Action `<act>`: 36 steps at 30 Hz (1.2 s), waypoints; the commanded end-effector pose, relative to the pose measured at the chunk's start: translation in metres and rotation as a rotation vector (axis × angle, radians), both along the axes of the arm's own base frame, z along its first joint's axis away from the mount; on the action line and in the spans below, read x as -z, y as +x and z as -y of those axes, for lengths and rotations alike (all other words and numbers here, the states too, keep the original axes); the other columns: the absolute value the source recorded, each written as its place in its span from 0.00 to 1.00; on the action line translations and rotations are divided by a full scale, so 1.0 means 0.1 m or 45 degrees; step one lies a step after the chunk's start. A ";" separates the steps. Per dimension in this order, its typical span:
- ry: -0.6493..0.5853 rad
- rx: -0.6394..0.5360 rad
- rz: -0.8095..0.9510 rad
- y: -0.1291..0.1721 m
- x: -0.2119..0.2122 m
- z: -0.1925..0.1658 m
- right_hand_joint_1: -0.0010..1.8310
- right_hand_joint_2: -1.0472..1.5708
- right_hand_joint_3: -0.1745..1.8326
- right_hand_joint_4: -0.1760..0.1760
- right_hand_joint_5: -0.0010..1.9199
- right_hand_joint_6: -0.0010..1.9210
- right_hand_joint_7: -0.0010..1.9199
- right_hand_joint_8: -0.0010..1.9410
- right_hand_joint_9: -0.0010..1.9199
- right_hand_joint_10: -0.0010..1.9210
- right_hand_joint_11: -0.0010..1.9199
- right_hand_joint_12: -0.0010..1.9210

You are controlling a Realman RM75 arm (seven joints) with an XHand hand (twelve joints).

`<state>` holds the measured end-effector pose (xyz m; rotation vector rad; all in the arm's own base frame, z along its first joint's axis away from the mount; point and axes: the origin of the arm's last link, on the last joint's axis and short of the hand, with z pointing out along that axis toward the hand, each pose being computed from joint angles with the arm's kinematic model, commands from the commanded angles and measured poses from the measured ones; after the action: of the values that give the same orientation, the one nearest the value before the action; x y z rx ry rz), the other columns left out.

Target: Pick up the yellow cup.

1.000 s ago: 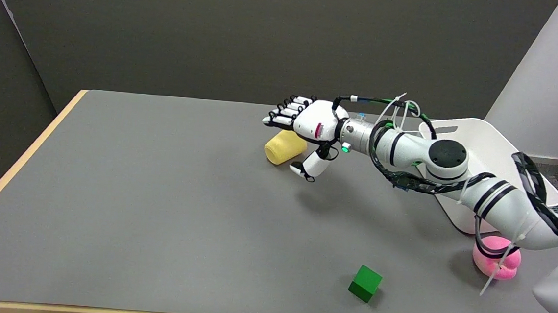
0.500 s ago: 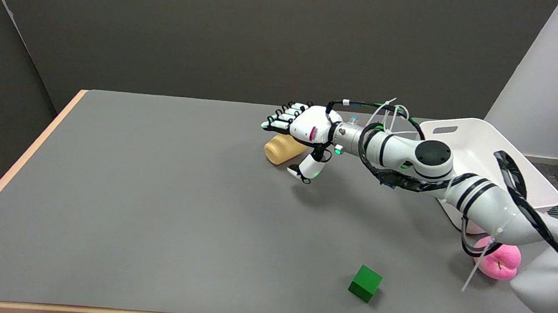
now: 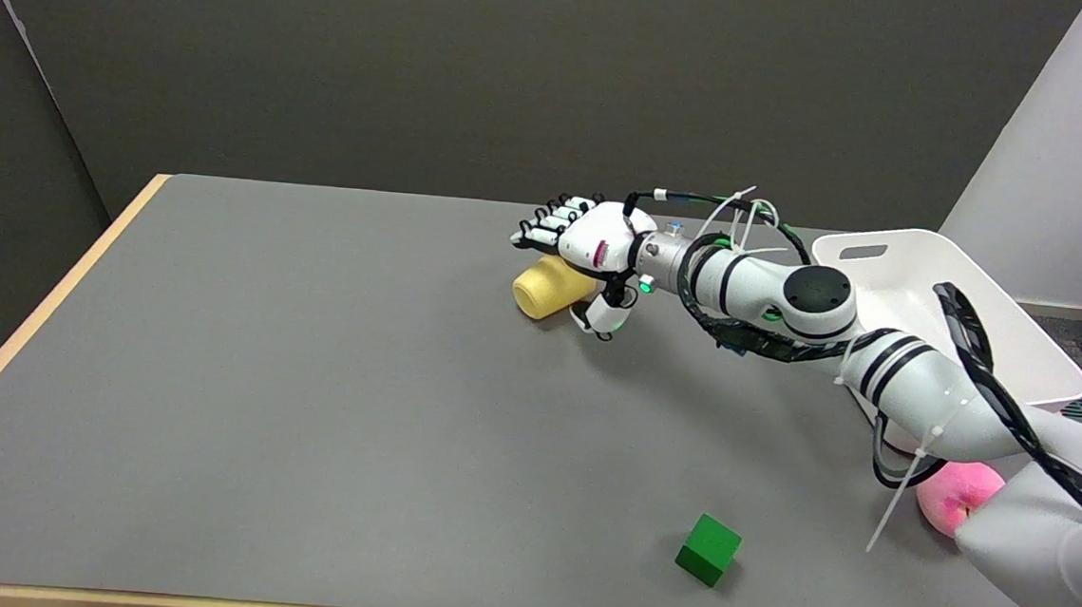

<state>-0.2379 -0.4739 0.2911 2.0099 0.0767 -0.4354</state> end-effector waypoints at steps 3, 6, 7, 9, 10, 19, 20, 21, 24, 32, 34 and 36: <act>-0.033 0.015 -0.019 -0.07 0.00 0.07 0.44 0.66 0.60 0.62 0.03 0.18 0.04 0.15 0.03 0.27 0.00 0.45; -0.028 0.017 -0.018 -0.08 0.01 0.06 0.42 0.66 0.59 0.62 0.03 0.17 0.05 0.14 0.03 0.27 0.00 0.46; -0.027 0.018 -0.019 -0.08 0.02 0.05 0.42 0.66 0.58 0.62 0.04 0.17 0.06 0.13 0.03 0.26 0.00 0.45; -0.024 0.021 -0.021 -0.09 0.02 0.05 0.42 0.67 0.56 0.62 0.04 0.16 0.06 0.12 0.04 0.25 0.00 0.45; -0.023 0.025 -0.021 -0.11 0.03 0.04 0.43 0.67 0.56 0.62 0.04 0.16 0.06 0.12 0.04 0.25 0.00 0.45; -0.033 0.052 -0.019 -0.18 0.02 0.03 0.42 0.67 0.58 0.62 0.04 0.16 0.06 0.12 0.04 0.25 0.00 0.45; -0.034 0.053 -0.018 -0.18 0.02 0.03 0.42 0.67 0.58 0.62 0.04 0.16 0.06 0.12 0.04 0.25 0.00 0.45; -0.036 0.055 -0.019 -0.19 0.01 0.03 0.42 0.67 0.58 0.62 0.04 0.16 0.06 0.12 0.04 0.25 0.00 0.45; -0.036 0.057 -0.021 -0.20 0.01 0.03 0.42 0.67 0.58 0.62 0.04 0.16 0.06 0.12 0.04 0.26 0.00 0.45; -0.046 0.064 -0.030 -0.25 -0.01 0.00 0.41 0.68 0.60 0.67 0.09 0.25 0.11 0.17 0.09 0.31 0.01 0.50; -0.049 0.063 -0.031 -0.25 -0.01 0.00 0.42 0.69 0.59 0.71 0.12 0.34 0.16 0.20 0.13 0.33 0.03 0.52; -0.048 0.063 -0.031 -0.26 -0.01 -0.01 0.43 0.71 0.57 0.74 0.13 0.44 0.20 0.24 0.16 0.36 0.06 0.55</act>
<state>-0.2563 -0.4763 0.2901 1.9840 0.0419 -0.4763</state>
